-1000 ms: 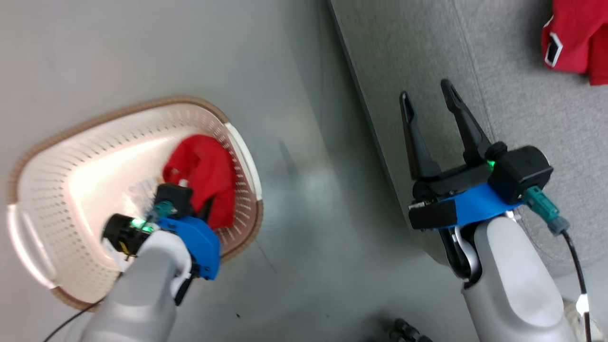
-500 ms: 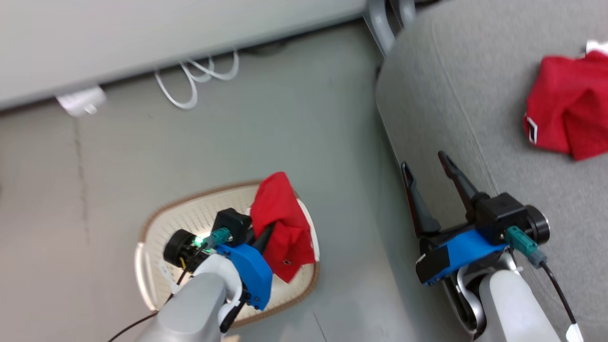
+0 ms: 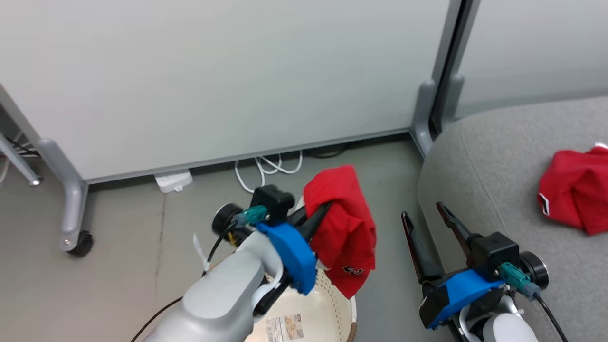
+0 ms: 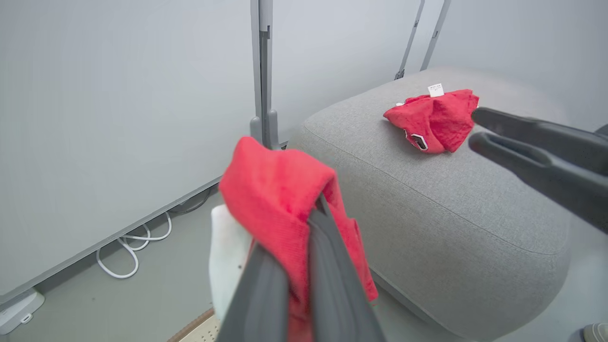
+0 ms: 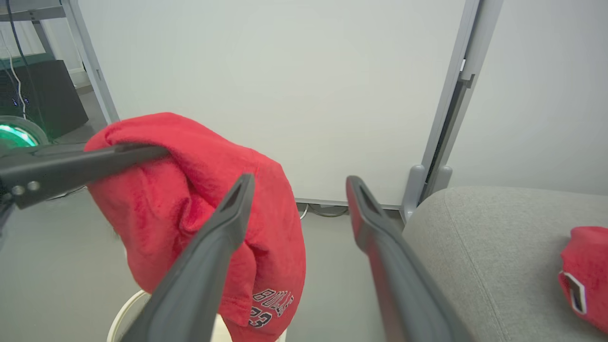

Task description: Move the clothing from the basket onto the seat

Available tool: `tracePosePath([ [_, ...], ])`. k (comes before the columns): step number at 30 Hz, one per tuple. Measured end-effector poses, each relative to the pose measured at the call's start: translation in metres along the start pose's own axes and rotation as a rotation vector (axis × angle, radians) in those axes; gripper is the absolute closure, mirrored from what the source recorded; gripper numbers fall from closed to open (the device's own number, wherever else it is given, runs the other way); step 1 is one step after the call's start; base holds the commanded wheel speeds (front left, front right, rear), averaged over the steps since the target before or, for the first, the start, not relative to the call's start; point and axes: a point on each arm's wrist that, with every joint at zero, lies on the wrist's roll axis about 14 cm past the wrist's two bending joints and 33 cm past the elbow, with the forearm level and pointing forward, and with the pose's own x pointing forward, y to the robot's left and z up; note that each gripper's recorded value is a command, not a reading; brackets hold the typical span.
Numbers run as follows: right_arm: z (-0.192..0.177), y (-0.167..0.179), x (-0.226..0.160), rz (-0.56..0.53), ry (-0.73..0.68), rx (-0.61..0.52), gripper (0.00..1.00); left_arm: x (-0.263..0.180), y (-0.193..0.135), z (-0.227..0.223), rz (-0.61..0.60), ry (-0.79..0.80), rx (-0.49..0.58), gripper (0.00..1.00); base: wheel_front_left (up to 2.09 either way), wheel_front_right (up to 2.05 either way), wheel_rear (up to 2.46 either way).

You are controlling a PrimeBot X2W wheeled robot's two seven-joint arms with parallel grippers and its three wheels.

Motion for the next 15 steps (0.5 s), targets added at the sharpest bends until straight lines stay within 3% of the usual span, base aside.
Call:
tracePosePath([
  [8, 0.01, 0.018, -0.006, 0.046, -0.014, -0.008, 0.0, -0.003, -0.018, 0.058, -0.025, -0.096, 0.023, 1.0, 0.0, 0.0, 0.0],
  [15, 0.011, 0.025, -0.008, 0.064, -0.017, -0.005, 0.0, -0.001, -0.027, 0.071, -0.029, -0.1, -0.015, 1.0, 0.0, 0.0, 0.0],
])
